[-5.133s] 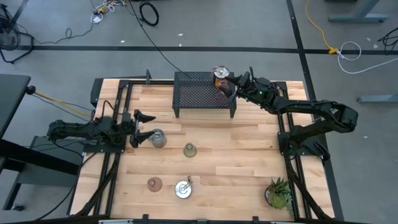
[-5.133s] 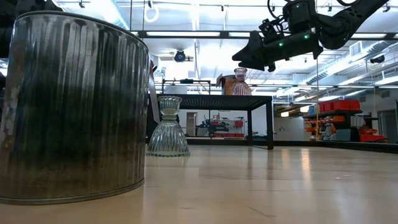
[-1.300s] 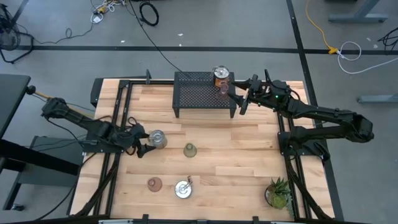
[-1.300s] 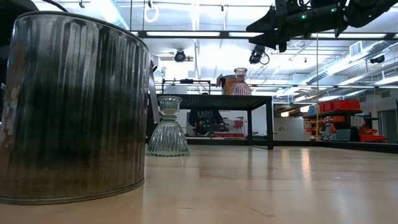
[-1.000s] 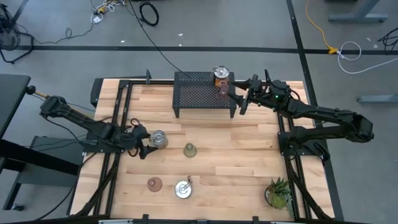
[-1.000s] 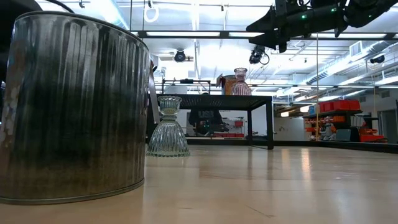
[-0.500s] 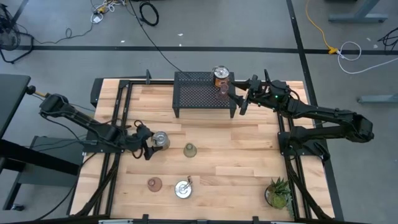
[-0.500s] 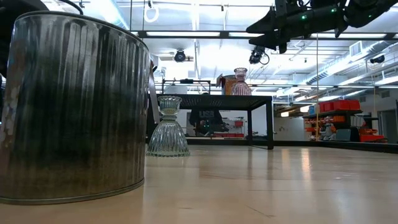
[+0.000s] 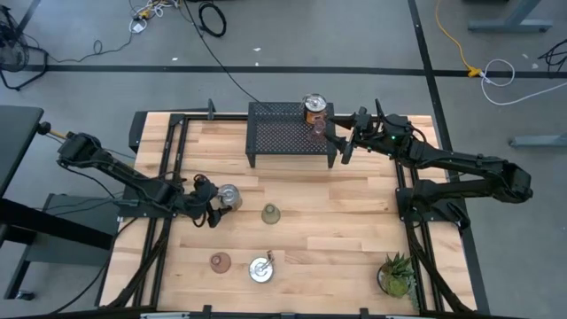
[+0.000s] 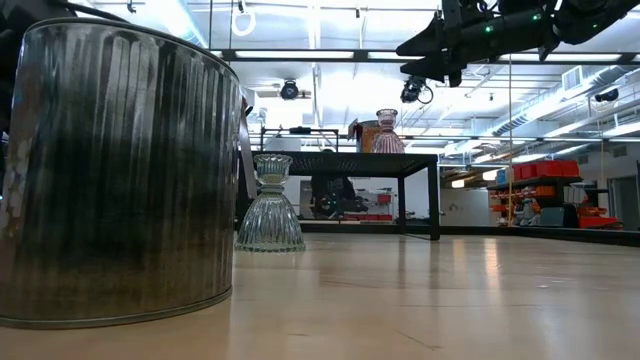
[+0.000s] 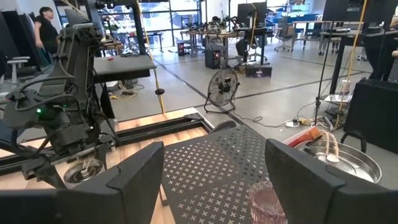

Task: Pick & Place candle stick holders
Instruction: Put the top silver scented candle on the shelf aligned with the other scented candles

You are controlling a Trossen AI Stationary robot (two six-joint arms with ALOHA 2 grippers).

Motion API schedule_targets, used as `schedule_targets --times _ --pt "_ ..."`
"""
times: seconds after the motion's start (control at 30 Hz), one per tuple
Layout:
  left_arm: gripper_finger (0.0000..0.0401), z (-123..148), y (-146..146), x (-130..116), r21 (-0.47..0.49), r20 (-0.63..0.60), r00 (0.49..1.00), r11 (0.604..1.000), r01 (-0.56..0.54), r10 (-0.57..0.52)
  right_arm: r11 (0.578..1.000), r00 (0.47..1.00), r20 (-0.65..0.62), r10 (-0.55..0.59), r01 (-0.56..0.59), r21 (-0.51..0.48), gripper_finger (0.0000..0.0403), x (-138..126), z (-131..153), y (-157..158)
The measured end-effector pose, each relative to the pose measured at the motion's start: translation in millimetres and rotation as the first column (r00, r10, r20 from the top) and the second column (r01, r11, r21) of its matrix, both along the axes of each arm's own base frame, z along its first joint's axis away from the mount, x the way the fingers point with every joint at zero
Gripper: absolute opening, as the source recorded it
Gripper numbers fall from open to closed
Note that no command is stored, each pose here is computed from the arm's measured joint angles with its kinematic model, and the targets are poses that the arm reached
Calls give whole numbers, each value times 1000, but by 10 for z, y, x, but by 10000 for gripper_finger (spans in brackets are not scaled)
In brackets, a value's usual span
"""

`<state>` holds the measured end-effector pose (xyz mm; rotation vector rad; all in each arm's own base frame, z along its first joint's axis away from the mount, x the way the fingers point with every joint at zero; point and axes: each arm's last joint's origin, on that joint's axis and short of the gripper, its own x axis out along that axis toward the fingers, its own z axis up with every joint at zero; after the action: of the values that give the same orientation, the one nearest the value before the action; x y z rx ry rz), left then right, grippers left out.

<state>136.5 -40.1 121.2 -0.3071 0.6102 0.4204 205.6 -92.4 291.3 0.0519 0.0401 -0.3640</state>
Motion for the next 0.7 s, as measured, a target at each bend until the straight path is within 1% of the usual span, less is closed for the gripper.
schedule_targets --times 0.3,0.47,0.63,0.7 --pt "399 15 15 6 45 28 999 998 -43 42 1000 1000 0 0 0 1 279 0 0 0" --pt "399 35 14 21 52 57 997 997 -56 53 1000 1000 1 0 0 2 279 0 0 0" --pt "399 99 1 70 94 121 992 995 -45 34 1000 1000 1 0 0 4 279 0 0 0" --pt "399 110 0 77 110 129 991 993 -43 29 1000 1000 1 0 0 4 279 0 -1 0"
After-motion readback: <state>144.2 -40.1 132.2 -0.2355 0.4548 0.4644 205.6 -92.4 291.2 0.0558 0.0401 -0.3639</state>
